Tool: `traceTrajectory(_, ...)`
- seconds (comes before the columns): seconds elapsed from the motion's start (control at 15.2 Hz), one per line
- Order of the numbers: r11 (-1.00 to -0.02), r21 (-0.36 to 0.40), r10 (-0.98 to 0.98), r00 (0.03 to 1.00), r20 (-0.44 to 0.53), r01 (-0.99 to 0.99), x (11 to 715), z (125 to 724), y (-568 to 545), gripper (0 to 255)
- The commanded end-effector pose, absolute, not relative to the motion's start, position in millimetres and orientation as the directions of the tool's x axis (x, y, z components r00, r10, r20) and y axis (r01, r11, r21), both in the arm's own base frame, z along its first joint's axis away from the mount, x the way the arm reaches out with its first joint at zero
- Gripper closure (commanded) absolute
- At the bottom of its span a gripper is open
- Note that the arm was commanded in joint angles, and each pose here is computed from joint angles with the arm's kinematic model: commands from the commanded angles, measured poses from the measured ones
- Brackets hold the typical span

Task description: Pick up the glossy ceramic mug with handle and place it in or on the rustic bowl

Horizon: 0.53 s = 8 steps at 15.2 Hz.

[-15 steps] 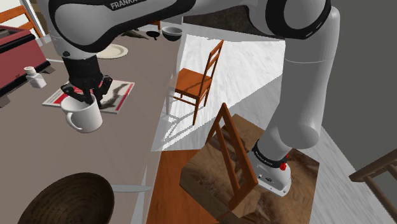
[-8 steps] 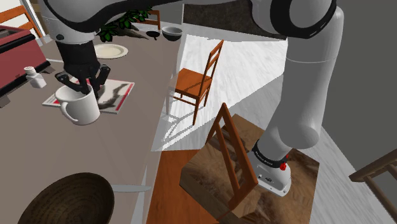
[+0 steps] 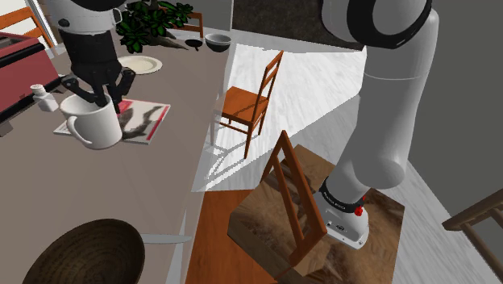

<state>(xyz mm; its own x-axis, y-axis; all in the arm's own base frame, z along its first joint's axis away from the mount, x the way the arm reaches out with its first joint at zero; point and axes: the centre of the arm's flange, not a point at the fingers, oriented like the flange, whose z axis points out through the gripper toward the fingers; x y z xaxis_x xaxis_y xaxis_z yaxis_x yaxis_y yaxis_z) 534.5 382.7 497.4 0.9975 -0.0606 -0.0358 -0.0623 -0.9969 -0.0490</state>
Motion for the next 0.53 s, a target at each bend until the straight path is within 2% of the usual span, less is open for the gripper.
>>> traceTrajectory(0.0,-0.997,-0.049,-0.060,0.998,-0.036,-0.062,518,502,395,255)
traceTrajectory(0.46,-0.997,-0.049,-0.060,0.998,-0.036,-0.062,443,510,448,255)
